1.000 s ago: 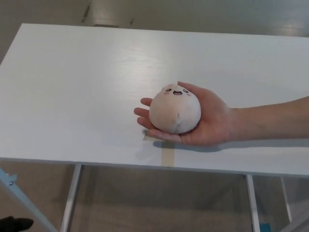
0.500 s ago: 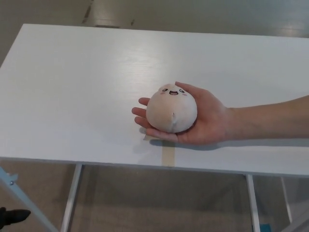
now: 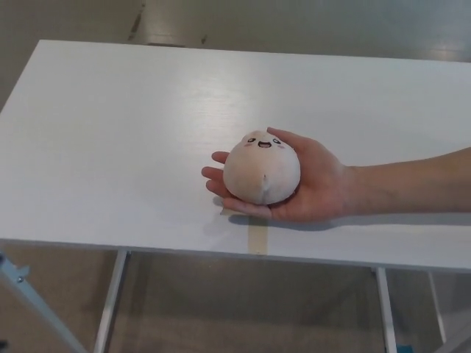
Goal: Use the left hand to take the pink dumpling toy on a person's hand and put it on the desk.
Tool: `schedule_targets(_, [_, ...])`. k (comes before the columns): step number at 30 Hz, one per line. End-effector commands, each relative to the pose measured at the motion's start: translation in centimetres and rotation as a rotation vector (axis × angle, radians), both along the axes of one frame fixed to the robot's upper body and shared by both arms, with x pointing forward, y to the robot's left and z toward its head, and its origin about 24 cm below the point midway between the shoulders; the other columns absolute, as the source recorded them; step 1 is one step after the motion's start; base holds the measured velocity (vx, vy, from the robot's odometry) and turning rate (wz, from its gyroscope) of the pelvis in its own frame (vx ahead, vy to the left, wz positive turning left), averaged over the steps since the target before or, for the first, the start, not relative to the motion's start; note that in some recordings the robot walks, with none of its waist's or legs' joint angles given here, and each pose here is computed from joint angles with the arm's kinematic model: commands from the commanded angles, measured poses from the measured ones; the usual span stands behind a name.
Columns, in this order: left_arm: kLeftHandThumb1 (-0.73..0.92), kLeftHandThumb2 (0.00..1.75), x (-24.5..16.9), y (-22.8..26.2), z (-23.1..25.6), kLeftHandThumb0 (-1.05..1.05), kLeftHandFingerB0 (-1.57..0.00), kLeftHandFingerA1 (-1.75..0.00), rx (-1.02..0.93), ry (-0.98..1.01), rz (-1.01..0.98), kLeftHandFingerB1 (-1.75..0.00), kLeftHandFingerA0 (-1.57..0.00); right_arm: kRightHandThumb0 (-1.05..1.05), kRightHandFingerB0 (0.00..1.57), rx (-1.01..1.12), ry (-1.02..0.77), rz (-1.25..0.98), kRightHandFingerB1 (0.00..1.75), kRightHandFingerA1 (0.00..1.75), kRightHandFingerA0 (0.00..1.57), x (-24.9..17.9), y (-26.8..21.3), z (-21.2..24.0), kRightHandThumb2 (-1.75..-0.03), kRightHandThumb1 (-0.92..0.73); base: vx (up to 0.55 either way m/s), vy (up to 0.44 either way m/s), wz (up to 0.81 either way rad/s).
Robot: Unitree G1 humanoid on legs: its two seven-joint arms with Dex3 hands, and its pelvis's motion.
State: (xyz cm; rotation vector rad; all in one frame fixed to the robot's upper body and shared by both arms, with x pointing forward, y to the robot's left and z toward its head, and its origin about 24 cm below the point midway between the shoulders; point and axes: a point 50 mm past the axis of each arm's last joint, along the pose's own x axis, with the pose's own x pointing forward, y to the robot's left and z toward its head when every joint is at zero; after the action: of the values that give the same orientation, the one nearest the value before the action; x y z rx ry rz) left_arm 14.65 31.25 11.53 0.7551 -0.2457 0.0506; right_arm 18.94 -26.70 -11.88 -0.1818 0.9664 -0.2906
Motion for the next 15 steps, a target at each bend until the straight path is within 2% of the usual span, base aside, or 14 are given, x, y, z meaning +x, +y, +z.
schedule_targets(1, [0.37,0.66,-2.7,-7.0,17.5,-0.47,-0.38,-0.49,0.206,-0.678,-0.561,-0.43,-0.44,-0.2,0.5,-0.007,0.039,0.007,0.41,0.46,0.67,-0.9,-0.7,-0.2,-0.61,-0.71,0.0,0.0,0.0])
schedule_targets(2, [0.37,0.66,-2.5,-7.0,17.7,-0.47,-0.38,-0.49,0.209,-0.682,-0.564,-0.43,-0.44,-0.2,0.5,-0.006,0.039,0.008,0.41,0.46,0.67,-0.9,-0.7,-0.2,-0.61,-0.71,0.0,0.0,0.0])
schedule_targets(3, [0.44,0.54,-1.2,-7.6,18.8,-0.44,-0.37,-0.41,0.252,-0.68,-0.574,-0.33,-0.5,-0.2,0.5,0.0,0.037,0.007,0.41,0.46,0.67,-0.9,-0.6,-0.2,-0.61,-0.71,0.0,0.0,0.0])
schedule_targets(5, [0.45,0.54,-0.5,-7.9,19.5,-0.38,-0.35,-0.39,0.281,-0.671,-0.574,-0.32,-0.48,-0.2,0.5,0.002,0.039,0.007,0.41,0.46,0.67,-0.9,-0.6,-0.2,-0.61,-0.71,0.0,0.0,0.0])
schedule_targets(6, [0.45,0.54,0.3,-8.3,20.0,-0.48,-0.34,-0.4,0.307,-0.652,-0.577,-0.32,-0.48,-0.2,0.5,0.0,0.044,0.009,0.41,0.46,0.67,-1.0,-0.5,-0.3,-0.61,-0.71,0.0,0.0,0.0])
schedule_targets(11, [0.46,0.55,3.2,-10.4,22.0,-0.51,-0.3,-0.4,0.427,-0.576,-0.578,-0.31,-0.47,-0.2,0.51,-0.005,0.045,0.02,0.41,0.46,0.67,-0.9,-0.4,-0.3,-0.61,-0.71,0.0,0.0,0.0])
schedule_targets(12, [0.4,0.69,4.1,-10.9,22.3,-0.58,-0.25,-0.47,0.451,-0.549,-0.575,-0.39,-0.39,-0.2,0.51,-0.001,0.042,0.017,0.41,0.46,0.67,-0.8,-0.4,-0.3,-0.61,-0.71,0.0,0.0,0.0])
schedule_targets(13, [0.4,0.69,5.0,-11.5,22.7,-0.58,-0.25,-0.47,0.476,-0.521,-0.572,-0.39,-0.39,-0.2,0.51,0.004,0.039,0.013,0.41,0.46,0.67,-0.8,-0.4,-0.3,-0.61,-0.71,0.0,0.0,0.0])
schedule_targets(14, [0.46,0.55,5.4,-11.7,22.8,-0.52,-0.28,-0.39,0.484,-0.504,-0.572,-0.3,-0.42,-0.2,0.51,0.005,0.039,0.014,0.41,0.46,0.67,-0.8,-0.4,-0.3,-0.61,-0.71,0.0,0.0,0.0])
schedule_targets(15, [0.46,0.55,5.9,-12.0,22.9,-0.52,-0.28,-0.39,0.488,-0.489,-0.574,-0.3,-0.42,-0.2,0.51,0.005,0.04,0.017,0.41,0.46,0.67,-0.8,-0.4,-0.3,-0.61,-0.71,0.0,0.0,0.0])
